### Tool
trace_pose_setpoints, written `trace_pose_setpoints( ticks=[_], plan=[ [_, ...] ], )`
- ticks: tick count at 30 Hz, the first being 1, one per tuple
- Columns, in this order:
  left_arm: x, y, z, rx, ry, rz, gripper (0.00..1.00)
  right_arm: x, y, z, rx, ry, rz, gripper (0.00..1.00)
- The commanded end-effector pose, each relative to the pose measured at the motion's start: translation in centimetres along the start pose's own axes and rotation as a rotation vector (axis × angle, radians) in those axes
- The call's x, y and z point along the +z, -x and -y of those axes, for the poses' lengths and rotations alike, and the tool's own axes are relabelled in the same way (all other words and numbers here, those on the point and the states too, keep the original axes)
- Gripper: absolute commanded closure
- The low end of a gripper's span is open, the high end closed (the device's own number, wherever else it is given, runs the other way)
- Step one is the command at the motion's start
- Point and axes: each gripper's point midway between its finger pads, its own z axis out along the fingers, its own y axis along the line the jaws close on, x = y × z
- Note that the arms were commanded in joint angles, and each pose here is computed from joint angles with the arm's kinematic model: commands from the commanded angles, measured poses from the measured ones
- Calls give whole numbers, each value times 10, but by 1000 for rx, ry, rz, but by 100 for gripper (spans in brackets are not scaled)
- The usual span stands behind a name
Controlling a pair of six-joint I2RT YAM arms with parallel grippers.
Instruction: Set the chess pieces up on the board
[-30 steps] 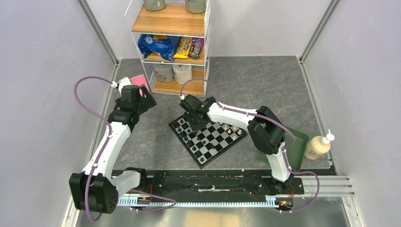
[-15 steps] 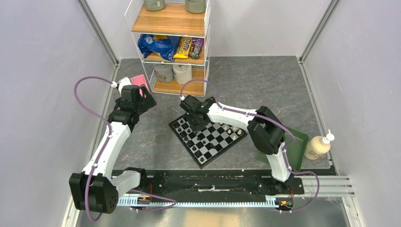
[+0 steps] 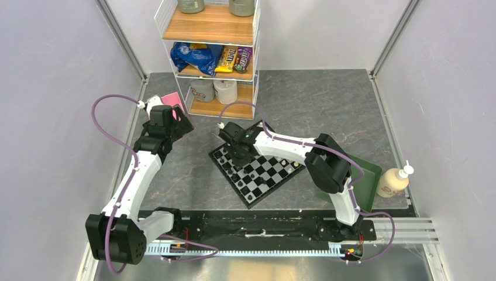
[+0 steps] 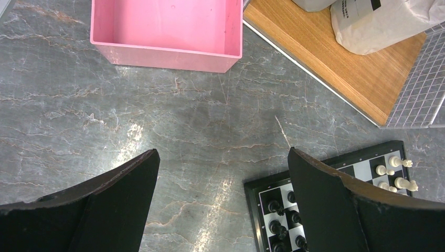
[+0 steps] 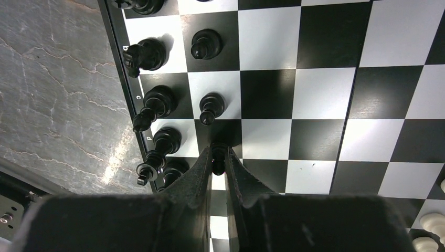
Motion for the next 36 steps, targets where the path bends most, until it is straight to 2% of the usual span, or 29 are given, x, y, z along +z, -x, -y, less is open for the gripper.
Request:
trace_pose_setpoints(
  ticks=[1,24,36],
  plan=[
    [-2,9,3,0,-20,37,0,-2,10,0,1,-3,36,82],
    [0,11,6,-3,-31,38,0,4,11,-9,12,31,31,79],
    [0,10,6,-2,-33,35,0,-11,20,-7,2,23,71,64]
  ],
)
